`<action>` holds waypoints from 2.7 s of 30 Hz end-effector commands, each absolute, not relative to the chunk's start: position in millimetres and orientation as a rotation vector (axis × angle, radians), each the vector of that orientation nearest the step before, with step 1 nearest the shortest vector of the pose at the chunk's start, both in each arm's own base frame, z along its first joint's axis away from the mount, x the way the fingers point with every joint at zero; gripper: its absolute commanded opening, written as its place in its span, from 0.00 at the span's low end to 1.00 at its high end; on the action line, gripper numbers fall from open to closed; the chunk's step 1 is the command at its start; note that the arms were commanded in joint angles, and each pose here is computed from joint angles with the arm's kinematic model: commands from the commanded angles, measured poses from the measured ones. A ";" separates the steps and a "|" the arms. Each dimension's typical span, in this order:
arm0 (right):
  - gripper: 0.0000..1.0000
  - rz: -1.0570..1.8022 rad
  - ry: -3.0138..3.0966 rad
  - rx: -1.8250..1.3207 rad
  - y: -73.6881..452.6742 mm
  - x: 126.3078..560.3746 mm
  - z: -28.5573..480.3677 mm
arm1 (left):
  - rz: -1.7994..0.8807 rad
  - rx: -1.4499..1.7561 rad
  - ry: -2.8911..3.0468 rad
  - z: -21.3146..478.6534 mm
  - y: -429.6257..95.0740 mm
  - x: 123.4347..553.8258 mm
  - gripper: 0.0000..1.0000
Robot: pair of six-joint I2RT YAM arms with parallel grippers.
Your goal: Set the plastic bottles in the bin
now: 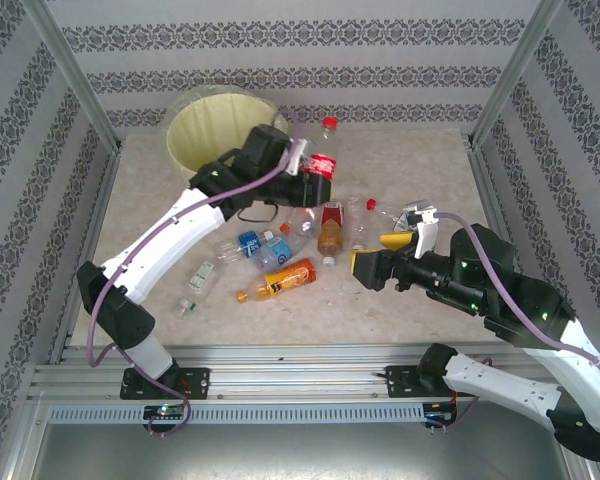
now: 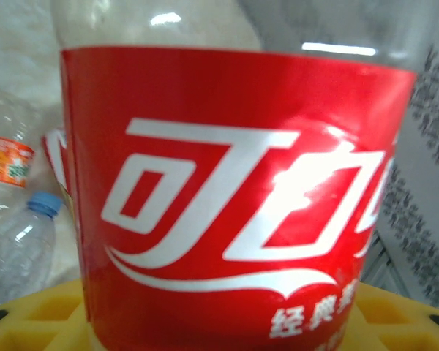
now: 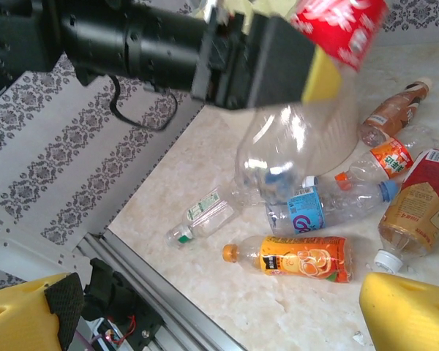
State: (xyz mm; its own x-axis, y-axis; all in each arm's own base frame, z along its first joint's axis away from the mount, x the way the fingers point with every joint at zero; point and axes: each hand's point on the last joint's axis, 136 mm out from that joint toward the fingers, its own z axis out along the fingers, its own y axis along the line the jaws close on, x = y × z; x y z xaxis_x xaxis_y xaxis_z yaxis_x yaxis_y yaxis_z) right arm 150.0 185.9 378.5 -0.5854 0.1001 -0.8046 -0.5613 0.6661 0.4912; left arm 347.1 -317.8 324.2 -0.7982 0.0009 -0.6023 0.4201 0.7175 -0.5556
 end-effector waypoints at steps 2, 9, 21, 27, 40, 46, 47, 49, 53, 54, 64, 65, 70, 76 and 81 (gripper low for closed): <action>0.97 0.909 1.959 -0.322 176.6 155.9 380.6 | -1.149 0.275 2.098 412.7 -294.0 354.2 0.57; 0.97 0.834 1.966 -0.241 162.6 164.3 369.4 | -1.236 0.131 1.934 465.1 -234.9 389.9 0.58; 0.97 0.716 2.044 -0.192 151.5 172.4 351.7 | -0.854 -0.028 1.911 452.8 -144.6 461.1 0.58; 0.97 0.694 2.056 -0.166 144.4 171.4 344.6 | -0.706 -0.027 2.030 407.8 -135.2 486.5 0.58; 0.97 0.639 2.113 -0.161 139.6 171.3 322.1 | -0.574 -0.032 2.233 326.0 -122.9 481.3 0.62; 0.97 0.608 2.153 -0.147 141.8 175.5 312.3 | -0.542 -0.043 2.275 314.5 -119.1 480.0 0.63; 0.96 0.602 2.162 -0.148 142.2 176.0 310.6 | -0.542 -0.046 2.279 313.3 -118.9 480.1 0.65; 0.96 0.588 2.180 -0.148 143.7 177.7 306.2 | -0.544 -0.049 2.284 312.9 -119.1 480.4 0.67; 0.96 0.568 2.205 -0.154 146.6 180.2 301.5 | -0.540 -0.054 2.289 313.9 -118.6 479.3 0.72; 0.96 0.566 2.209 -0.155 147.1 180.4 300.9 | -0.543 -0.052 2.286 315.3 -118.9 479.0 0.73; 0.96 0.564 2.228 -0.116 145.7 182.6 294.6 | -0.586 -0.020 2.189 355.1 -122.8 471.6 0.77; 0.96 0.563 2.233 -0.108 145.1 182.6 293.7 | -0.594 -0.011 2.173 361.7 -123.7 469.8 0.77; 0.97 0.520 2.290 -0.032 138.4 186.8 282.8 | -0.638 0.064 2.076 400.6 -129.5 450.7 0.82; 0.98 0.449 2.394 0.142 122.3 196.1 257.8 | -0.678 0.152 2.043 423.9 -136.3 414.1 0.91; 0.98 0.475 2.478 0.335 108.0 205.1 223.2 | -0.742 0.203 2.014 433.8 -156.7 375.3 1.00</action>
State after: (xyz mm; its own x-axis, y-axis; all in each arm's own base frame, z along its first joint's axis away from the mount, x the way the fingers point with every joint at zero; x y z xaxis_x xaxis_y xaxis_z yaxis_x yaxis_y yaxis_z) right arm 208.7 112.4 242.8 -0.7630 0.2757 -0.5847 0.0518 0.9277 0.3698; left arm 400.1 -138.8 433.4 -0.5216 -0.1807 -0.8338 0.3650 0.8361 -0.4095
